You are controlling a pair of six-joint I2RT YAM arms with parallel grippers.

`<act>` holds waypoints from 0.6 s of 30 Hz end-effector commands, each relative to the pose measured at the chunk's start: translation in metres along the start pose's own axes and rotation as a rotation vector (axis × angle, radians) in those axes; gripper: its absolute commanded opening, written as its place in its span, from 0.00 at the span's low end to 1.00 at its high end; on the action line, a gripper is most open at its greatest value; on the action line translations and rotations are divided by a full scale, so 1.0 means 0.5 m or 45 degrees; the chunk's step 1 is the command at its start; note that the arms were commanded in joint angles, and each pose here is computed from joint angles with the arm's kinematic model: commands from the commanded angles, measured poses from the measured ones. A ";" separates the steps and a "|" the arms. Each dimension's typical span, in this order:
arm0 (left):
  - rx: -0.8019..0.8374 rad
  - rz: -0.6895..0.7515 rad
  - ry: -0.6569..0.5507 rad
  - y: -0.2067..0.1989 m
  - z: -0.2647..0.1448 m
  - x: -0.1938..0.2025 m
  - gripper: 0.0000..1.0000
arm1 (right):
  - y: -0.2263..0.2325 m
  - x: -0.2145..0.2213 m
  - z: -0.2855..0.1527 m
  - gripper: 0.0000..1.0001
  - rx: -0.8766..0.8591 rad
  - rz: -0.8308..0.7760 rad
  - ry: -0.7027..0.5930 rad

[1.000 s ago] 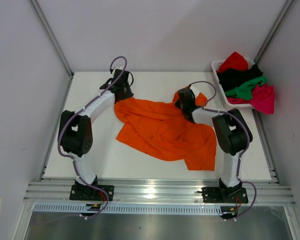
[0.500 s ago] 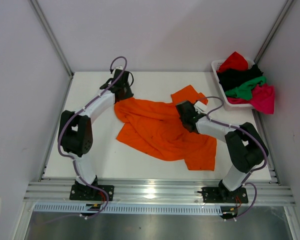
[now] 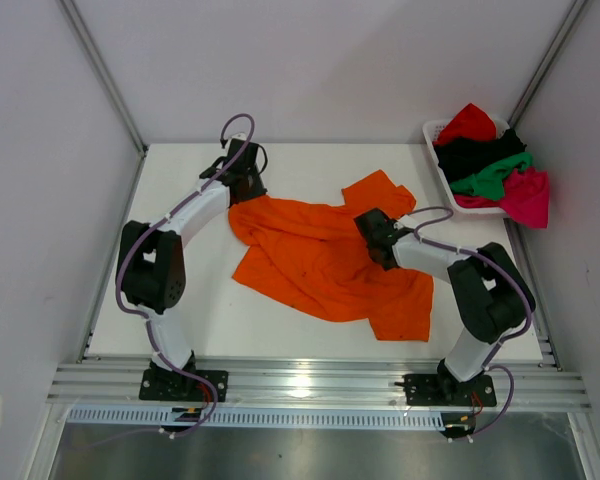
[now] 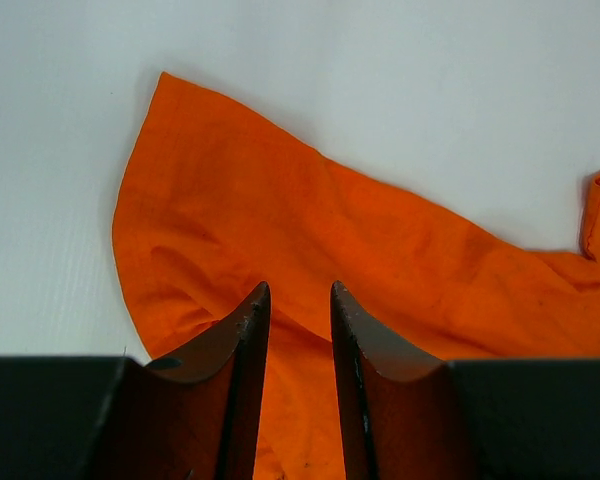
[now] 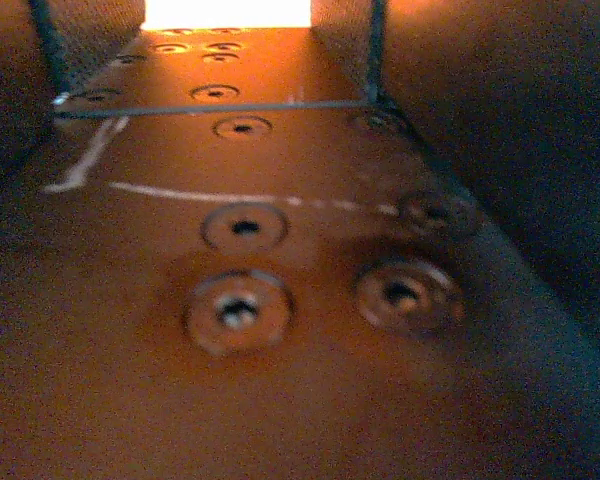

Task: Fold and stack the t-shirts
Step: Flatten the tshirt out

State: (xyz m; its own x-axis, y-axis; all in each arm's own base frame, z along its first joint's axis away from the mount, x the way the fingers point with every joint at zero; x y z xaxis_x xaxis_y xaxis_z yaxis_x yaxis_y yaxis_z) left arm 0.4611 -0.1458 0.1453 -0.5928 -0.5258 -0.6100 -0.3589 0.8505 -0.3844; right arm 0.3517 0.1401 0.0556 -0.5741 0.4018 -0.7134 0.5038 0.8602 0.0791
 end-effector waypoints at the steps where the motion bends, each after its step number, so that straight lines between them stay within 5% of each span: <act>1: 0.022 0.028 -0.033 -0.014 -0.011 -0.015 0.34 | -0.036 0.003 -0.007 0.39 0.089 0.073 0.000; 18: -0.008 0.040 -0.025 -0.002 -0.008 -0.008 0.34 | -0.115 0.006 0.027 0.39 0.193 0.202 0.087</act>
State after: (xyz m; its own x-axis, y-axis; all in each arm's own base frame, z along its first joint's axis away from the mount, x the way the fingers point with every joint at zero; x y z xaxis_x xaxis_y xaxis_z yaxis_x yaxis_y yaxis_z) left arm 0.4605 -0.1452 0.1449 -0.5973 -0.5177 -0.6126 -0.3552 0.8555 -0.3768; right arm 0.3317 0.0870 0.0363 -0.5315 0.5212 -0.6677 0.6672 0.7433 0.0491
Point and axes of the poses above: each gripper's point midway between its finger pads, its own z axis out along the fingers, its own y axis along the line the jaws close on, x = y × z, the point moved 2 cm from there along -z, back along the fingers, and after that the axes turned 15 degrees about -z, right-handed, at the moved point
